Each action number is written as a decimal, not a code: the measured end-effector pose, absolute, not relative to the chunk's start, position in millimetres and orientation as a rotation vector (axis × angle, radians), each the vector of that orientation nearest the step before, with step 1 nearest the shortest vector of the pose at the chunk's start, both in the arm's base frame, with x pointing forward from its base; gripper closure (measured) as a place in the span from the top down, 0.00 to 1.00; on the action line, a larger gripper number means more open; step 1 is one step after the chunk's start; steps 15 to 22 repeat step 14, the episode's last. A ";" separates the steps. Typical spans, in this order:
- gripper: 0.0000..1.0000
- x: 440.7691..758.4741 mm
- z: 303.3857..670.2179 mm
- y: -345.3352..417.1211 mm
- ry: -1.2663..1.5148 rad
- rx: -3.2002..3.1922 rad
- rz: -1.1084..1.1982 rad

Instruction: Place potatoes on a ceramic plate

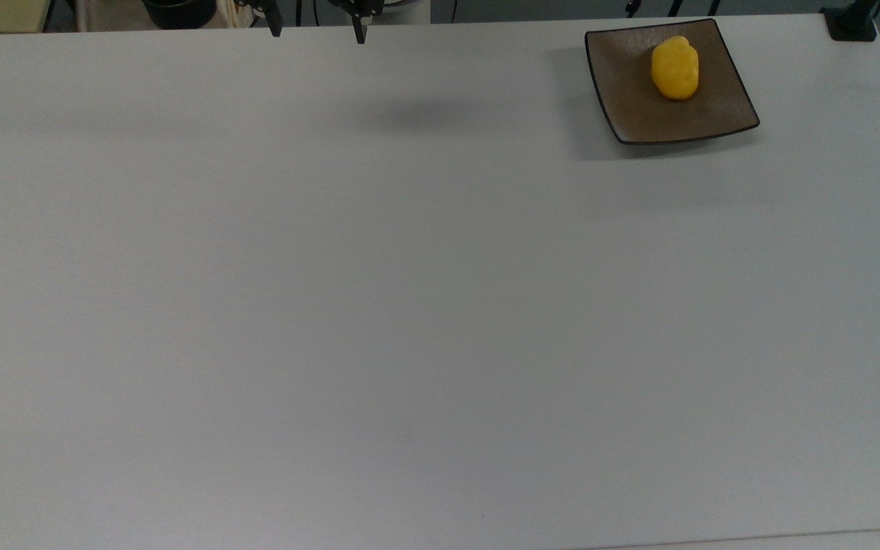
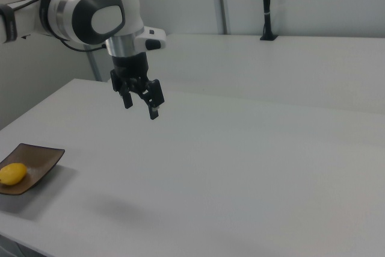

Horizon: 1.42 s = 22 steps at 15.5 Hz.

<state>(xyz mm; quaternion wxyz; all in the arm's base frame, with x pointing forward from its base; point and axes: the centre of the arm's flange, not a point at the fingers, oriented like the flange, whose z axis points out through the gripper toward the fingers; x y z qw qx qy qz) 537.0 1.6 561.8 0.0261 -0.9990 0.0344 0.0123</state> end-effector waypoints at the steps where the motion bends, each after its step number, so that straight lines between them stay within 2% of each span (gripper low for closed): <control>1: 1.00 539.7 558.6 2.8 0.103 -3.090 0.046; 6: 1.00 552.7 545.8 12.4 0.076 -3.103 0.075; 22: 1.00 553.6 550.7 19.4 0.047 -3.125 0.058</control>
